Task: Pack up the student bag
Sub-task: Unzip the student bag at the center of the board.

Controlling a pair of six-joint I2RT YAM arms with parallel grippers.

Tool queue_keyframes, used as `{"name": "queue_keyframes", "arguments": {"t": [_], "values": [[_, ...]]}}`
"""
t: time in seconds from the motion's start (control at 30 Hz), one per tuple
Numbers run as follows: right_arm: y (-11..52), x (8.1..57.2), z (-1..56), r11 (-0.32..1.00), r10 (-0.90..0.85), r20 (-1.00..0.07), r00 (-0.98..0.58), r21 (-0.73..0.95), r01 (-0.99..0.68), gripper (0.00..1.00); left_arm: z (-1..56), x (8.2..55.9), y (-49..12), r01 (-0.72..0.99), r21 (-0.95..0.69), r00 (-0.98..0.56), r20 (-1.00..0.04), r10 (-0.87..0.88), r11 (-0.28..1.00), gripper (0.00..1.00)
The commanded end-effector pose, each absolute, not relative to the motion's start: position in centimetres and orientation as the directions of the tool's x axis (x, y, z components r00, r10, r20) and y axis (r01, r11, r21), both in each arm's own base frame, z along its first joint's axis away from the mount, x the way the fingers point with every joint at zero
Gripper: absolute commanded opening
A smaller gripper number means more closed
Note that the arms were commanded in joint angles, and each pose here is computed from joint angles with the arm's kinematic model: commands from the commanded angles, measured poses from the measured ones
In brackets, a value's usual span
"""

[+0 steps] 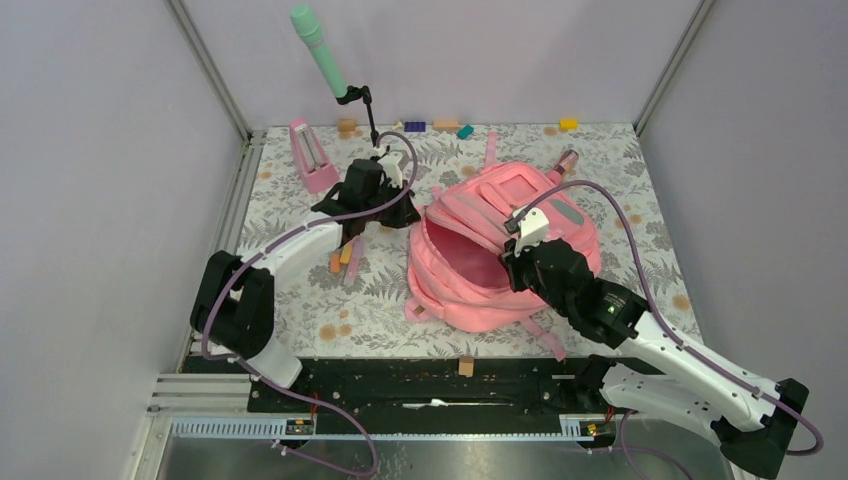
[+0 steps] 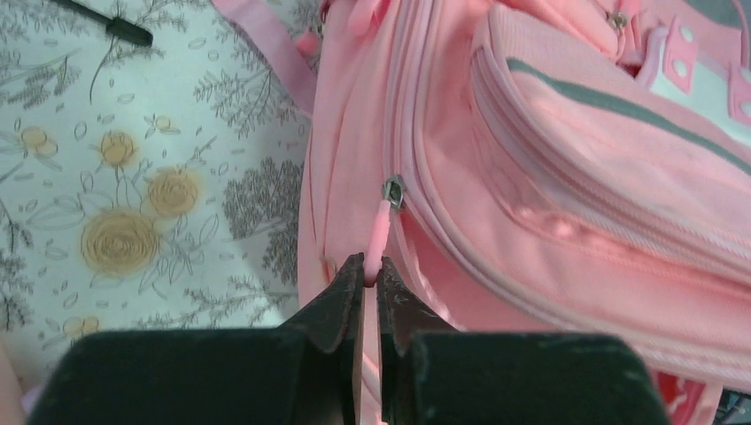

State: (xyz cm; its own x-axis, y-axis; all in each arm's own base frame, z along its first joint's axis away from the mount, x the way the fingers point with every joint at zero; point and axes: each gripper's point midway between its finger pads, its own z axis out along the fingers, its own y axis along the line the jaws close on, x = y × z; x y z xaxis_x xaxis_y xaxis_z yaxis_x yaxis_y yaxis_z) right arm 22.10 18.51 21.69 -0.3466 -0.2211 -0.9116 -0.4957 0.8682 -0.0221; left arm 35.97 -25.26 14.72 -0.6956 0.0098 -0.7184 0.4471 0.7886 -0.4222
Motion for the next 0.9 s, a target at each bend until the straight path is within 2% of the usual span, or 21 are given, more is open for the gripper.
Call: {"name": "queue_keyframes", "arguments": {"t": [0.0, 0.33, 0.6, 0.63, 0.73, 0.87], "values": [[19.8, 22.0, 25.5, 0.848, -0.084, -0.958, -0.276, 0.077, -0.525, 0.00, 17.8, 40.2, -26.2, 0.507, -0.401, -0.587, -0.809, -0.035, 0.763, 0.00], [20.9, 21.7, 25.6, 0.819, -0.055, -0.958, -0.280, 0.117, -0.562, 0.00, 16.8, 43.0, -28.6, 0.591, -0.386, -0.539, -0.842, -0.008, 0.709, 0.00], [20.0, 22.2, 25.9, 0.851, -0.033, -0.961, -0.273, 0.116, -0.511, 0.00, 16.8, 43.1, -28.7, 0.597, -0.384, -0.518, -0.855, -0.027, 0.704, 0.02], [19.6, 22.3, 25.9, 0.861, -0.029, -0.962, -0.272, 0.114, -0.495, 0.00, 17.0, 42.9, -28.5, 0.597, -0.381, -0.513, -0.858, -0.030, 0.706, 0.08], [18.2, 23.0, 25.8, 0.904, -0.015, -0.962, -0.274, 0.105, -0.415, 0.00, 18.4, 42.3, -27.9, 0.596, -0.369, -0.489, -0.871, -0.042, 0.713, 0.46], [16.0, 23.9, 26.0, 0.956, 0.006, -0.958, -0.288, 0.090, -0.279, 0.00, 20.6, 41.1, -26.9, 0.584, -0.358, -0.464, -0.884, -0.062, 0.729, 0.72]]}}
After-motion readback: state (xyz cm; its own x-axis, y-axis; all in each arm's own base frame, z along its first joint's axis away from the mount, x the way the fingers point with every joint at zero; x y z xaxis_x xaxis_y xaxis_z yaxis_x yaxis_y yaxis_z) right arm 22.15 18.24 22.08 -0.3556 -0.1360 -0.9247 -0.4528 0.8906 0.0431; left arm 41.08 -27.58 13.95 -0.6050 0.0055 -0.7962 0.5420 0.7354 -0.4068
